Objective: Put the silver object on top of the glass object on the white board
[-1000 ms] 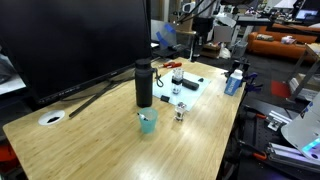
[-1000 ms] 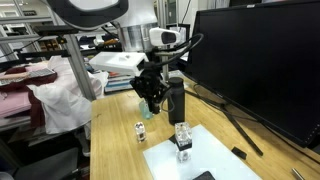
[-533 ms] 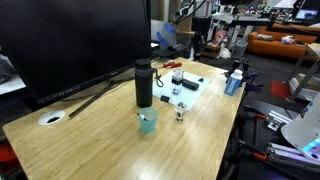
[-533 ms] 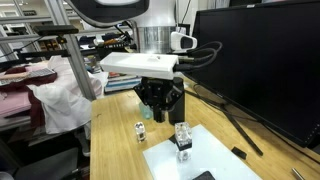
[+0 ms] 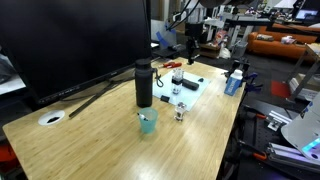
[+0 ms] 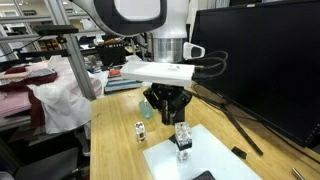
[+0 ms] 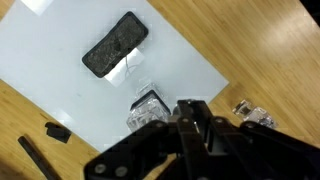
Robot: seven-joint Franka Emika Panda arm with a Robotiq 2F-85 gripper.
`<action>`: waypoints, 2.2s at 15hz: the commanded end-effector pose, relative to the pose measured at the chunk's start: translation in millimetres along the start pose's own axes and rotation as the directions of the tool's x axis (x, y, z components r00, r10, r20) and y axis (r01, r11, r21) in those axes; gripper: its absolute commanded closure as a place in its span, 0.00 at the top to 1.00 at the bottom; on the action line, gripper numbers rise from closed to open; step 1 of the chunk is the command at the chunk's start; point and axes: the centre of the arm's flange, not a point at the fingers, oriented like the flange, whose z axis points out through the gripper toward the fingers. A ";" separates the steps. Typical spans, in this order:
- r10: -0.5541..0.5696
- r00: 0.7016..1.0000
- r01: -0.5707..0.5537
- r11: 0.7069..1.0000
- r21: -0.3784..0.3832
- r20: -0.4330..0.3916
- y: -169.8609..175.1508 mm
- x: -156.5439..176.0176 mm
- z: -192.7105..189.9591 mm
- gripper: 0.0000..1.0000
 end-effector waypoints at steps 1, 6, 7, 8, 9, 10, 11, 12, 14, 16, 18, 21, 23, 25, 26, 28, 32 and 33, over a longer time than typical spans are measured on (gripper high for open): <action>0.007 1.000 -0.007 1.000 0.006 -0.024 12.7 20.2 6.9 0.03; 0.025 0.999 -0.025 1.000 -0.010 -0.030 26.6 38.0 9.4 0.03; 0.029 0.999 -0.030 0.999 -0.013 -0.030 29.4 40.3 10.1 0.03; 0.034 0.999 -0.034 0.999 -0.013 -0.029 32.0 42.5 11.8 0.03; 0.038 0.999 -0.039 0.999 -0.013 -0.027 35.1 44.4 13.9 0.03; 0.043 0.999 -0.044 0.999 -0.013 -0.023 37.4 45.3 16.1 0.03; 0.049 0.999 -0.049 0.999 -0.008 -0.020 40.2 46.0 17.9 0.03; 0.053 0.998 -0.053 0.999 -0.006 -0.016 42.4 46.3 20.2 0.03; 0.064 0.998 -0.064 0.998 -0.007 -0.003 47.1 44.3 23.2 0.03; 0.079 0.997 -0.079 0.997 -0.009 0.008 52.2 39.9 24.3 0.03; 0.090 0.996 -0.090 0.996 -0.003 0.006 55.3 37.1 23.4 0.03; 0.091 0.996 -0.091 0.996 0.008 0.005 55.1 35.9 25.4 0.03; 0.087 0.996 -0.087 0.996 0.014 0.008 53.0 37.0 27.3 0.03; 0.079 0.997 -0.079 0.997 0.020 0.014 49.7 38.3 29.5 0.03; 0.077 0.997 -0.077 0.997 0.021 0.017 48.2 38.5 30.6 0.03; 0.074 0.997 -0.075 0.997 0.023 0.022 46.8 38.5 32.8 0.03; 0.071 0.997 -0.072 0.997 0.031 0.027 45.8 38.3 38.1 0.03; 0.070 0.997 -0.071 0.997 0.032 0.029 45.5 38.2 39.5 0.03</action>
